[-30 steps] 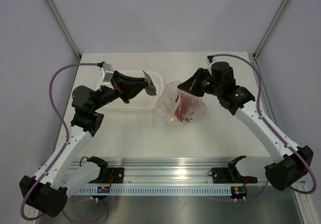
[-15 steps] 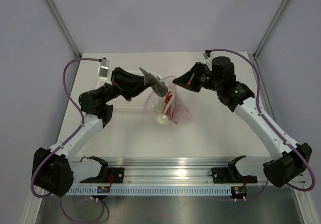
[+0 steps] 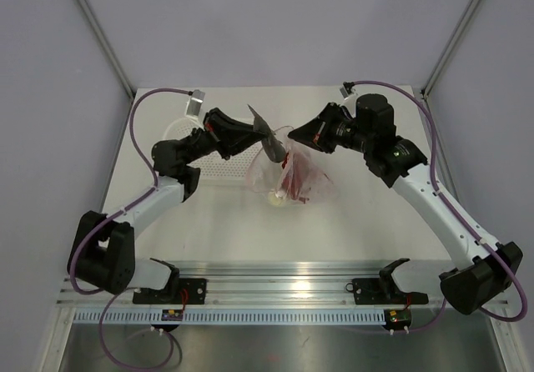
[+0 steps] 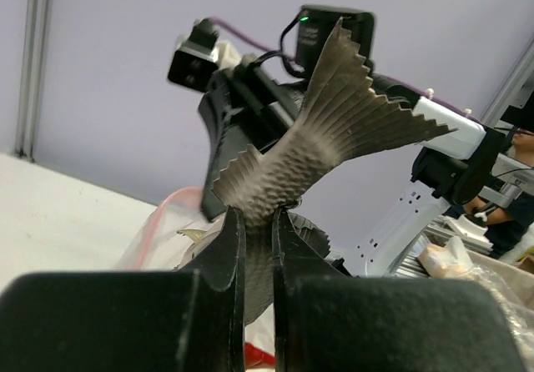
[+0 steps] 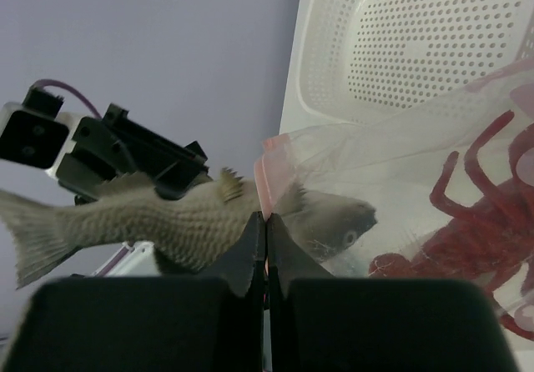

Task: Place the food in the zip-top bag and seal the zipper
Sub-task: Place the fake fish in the zipper food storage bag.

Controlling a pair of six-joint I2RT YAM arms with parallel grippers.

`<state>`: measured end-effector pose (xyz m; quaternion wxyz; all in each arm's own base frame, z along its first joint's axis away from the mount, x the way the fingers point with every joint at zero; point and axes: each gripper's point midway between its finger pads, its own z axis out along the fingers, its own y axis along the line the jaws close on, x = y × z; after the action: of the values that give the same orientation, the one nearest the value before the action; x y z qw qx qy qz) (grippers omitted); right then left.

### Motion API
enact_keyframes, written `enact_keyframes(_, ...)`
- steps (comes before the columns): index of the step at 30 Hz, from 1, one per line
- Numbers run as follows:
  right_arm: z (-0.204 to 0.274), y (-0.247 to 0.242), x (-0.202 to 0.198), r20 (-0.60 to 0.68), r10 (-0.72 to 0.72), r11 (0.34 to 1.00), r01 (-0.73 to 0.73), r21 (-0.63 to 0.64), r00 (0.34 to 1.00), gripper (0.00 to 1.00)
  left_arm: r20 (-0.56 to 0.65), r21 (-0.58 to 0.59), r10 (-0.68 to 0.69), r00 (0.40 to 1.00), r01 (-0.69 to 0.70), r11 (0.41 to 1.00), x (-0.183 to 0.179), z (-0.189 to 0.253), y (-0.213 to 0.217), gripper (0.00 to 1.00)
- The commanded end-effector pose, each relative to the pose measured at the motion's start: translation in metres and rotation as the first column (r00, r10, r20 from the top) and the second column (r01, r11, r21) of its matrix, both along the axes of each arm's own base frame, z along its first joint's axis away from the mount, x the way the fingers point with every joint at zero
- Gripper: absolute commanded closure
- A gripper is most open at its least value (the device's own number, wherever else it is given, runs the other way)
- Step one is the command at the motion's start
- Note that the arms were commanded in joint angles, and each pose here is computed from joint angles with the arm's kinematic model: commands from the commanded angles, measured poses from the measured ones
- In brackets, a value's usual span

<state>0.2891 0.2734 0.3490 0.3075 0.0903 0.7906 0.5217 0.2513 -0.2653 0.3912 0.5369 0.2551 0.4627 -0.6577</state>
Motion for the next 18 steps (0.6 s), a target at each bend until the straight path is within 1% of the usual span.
enact_keyframes(1,0.061,0.001,-0.013,0.152,0.026,0.993,-0.042,0.107,0.988,1.0,0.257,-0.097,-0.023,0.966,0.05,0.994,-0.02,0.035,0.005,1.0)
enact_keyframes(2,0.062,0.0,-0.013,0.153,0.025,0.993,-0.042,0.109,0.988,1.0,0.277,-0.109,-0.03,0.96,0.062,0.992,-0.022,0.036,0.006,1.0)
enact_keyframes(5,0.063,0.0,-0.014,0.151,0.022,0.993,-0.04,0.114,0.988,1.0,0.253,-0.102,-0.04,0.967,0.067,0.992,-0.014,0.028,-0.001,1.0)
enact_keyframes(11,0.064,0.002,-0.014,0.153,0.028,0.991,-0.047,0.125,0.988,1.0,0.277,-0.096,-0.006,0.961,0.034,0.995,-0.009,0.009,-0.014,1.0)
enact_keyframes(12,0.065,0.001,-0.015,0.154,0.027,0.991,-0.047,0.128,0.988,1.0,0.301,-0.09,0.002,0.954,0.026,0.996,-0.009,0.006,-0.017,1.0)
enact_keyframes(15,0.067,0.001,-0.016,0.158,0.029,0.99,-0.05,0.132,0.987,1.0,0.305,-0.058,-0.002,0.952,0.02,0.998,-0.004,-0.012,-0.024,1.0)
enact_keyframes(18,0.067,0.0,-0.017,0.159,0.028,0.989,-0.05,0.136,0.987,1.0,0.264,-0.022,-0.018,0.964,0.025,0.999,0.004,-0.034,-0.031,1.0)
